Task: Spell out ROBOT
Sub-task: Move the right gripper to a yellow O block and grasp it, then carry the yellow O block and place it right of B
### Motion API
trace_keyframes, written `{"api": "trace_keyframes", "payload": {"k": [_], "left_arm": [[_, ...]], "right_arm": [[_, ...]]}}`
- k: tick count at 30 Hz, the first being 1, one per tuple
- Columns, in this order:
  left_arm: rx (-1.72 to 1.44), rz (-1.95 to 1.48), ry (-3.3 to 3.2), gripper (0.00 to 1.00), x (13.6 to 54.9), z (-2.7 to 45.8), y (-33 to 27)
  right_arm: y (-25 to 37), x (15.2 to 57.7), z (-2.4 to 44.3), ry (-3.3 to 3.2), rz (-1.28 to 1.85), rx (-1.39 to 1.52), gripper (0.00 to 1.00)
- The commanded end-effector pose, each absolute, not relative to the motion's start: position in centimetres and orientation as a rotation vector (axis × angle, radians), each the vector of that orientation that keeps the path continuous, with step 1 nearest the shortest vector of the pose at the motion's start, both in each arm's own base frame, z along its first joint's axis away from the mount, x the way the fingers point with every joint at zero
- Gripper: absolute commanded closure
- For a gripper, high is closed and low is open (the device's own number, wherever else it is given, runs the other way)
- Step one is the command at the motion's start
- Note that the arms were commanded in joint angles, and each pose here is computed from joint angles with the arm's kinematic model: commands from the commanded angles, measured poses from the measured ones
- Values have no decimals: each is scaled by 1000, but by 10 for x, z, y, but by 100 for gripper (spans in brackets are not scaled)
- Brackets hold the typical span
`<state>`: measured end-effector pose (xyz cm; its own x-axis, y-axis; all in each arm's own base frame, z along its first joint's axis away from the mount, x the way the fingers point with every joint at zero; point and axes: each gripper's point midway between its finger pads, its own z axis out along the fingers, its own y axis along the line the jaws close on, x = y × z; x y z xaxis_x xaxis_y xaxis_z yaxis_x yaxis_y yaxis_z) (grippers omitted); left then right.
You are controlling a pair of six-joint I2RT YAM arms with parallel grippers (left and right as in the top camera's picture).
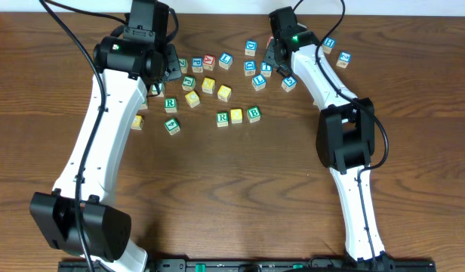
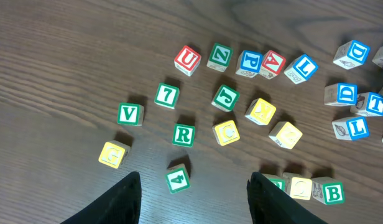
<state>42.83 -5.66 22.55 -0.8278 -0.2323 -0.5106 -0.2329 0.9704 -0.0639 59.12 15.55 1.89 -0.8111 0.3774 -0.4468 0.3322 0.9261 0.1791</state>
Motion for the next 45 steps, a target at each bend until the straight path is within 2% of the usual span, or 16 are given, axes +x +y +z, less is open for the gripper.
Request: {"api": "trace_keyframes", "payload": {"k": [1, 10, 19, 24, 28, 36, 45], "left_arm": [[-327, 3, 2569, 46, 428, 231, -54], [-327, 3, 2569, 46, 428, 231, -54], [-327, 3, 2568, 46, 428, 231, -54], [-327, 3, 2567, 45, 428, 231, -54], [-327, 1, 2564, 46, 429, 231, -54], [-327, 2, 2565, 45, 429, 231, -54], [-327, 2, 2565, 46, 429, 231, -54]], "right_arm": [[150, 590, 9, 2602, 95, 530, 71], [150, 598, 23, 2581, 137, 509, 73], [153, 604, 87, 2549, 272, 297, 73], [160, 585, 130, 2561, 325, 138, 73], [162, 558, 147, 2624, 327, 69, 74], [157, 493, 124, 2891, 237, -4, 76], [172, 461, 97, 3003, 180, -137, 76]]}}
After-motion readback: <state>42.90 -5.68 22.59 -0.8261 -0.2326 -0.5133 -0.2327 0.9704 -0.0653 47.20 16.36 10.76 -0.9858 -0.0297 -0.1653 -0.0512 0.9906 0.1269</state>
